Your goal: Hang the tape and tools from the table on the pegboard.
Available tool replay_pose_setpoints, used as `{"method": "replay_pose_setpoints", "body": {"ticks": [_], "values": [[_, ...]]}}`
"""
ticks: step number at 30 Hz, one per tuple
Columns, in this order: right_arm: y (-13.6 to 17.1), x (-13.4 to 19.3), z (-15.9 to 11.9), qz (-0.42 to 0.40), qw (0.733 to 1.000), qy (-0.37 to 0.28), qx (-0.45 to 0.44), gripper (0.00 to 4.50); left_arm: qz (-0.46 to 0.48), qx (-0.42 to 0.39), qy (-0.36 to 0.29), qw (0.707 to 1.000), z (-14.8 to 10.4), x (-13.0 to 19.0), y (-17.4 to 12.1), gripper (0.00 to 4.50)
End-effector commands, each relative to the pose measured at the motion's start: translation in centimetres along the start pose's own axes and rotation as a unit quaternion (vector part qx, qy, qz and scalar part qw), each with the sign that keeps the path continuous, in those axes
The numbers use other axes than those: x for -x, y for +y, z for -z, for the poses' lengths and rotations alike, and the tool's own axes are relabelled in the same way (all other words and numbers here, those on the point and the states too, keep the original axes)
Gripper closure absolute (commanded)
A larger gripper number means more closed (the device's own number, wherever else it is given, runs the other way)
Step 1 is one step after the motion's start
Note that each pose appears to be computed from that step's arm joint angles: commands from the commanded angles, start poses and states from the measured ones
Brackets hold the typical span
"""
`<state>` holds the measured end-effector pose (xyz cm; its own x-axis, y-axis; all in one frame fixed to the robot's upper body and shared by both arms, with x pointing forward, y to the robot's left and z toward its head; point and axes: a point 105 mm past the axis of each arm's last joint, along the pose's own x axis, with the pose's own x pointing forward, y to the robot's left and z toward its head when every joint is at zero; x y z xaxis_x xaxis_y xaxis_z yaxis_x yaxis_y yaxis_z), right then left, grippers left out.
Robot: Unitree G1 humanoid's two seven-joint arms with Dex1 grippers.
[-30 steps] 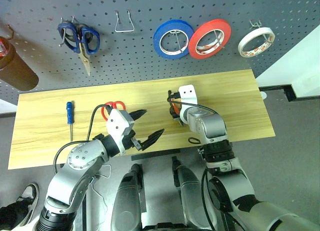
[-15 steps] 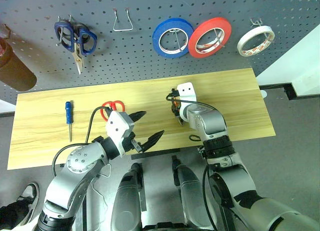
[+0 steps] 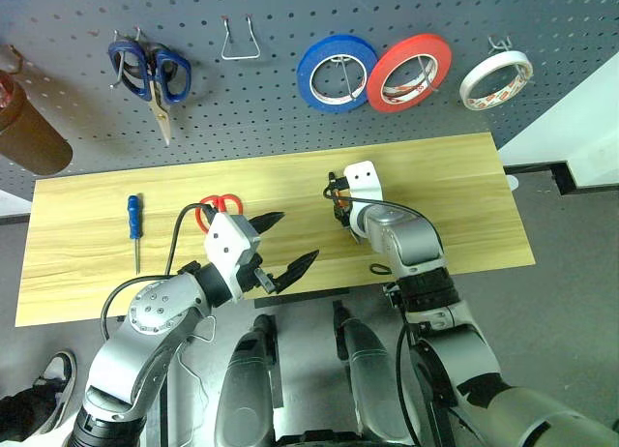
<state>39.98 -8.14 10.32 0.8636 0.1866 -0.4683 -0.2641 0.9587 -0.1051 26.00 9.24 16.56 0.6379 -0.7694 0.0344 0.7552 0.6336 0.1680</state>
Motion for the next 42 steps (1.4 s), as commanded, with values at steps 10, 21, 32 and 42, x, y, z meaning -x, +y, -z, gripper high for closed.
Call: {"method": "replay_pose_setpoints", "body": {"ticks": [10, 21, 32, 42], "values": [[-0.4, 8.1, -4.1, -0.051, 0.988, -0.148, 0.016, 1.89, 0.020, -0.049, -0.048, 0.997, -1.2, -1.6, 2.3, 0.00], [0.6, 14.9, -2.0, -0.199, 0.956, -0.205, 0.063, 1.89, -0.055, -0.105, -0.111, 0.987, -2.4, -0.7, 5.9, 0.00], [2.7, 21.7, -7.7, -0.336, 0.858, -0.384, 0.065, 1.89, -0.137, -0.121, -0.169, 0.969, -4.0, -0.1, 8.8, 0.00], [3.4, 20.8, -17.4, -0.263, 0.818, -0.511, 0.012, 1.89, -0.242, -0.160, -0.194, 0.937, -5.3, 1.3, 11.3, 0.00]]}}
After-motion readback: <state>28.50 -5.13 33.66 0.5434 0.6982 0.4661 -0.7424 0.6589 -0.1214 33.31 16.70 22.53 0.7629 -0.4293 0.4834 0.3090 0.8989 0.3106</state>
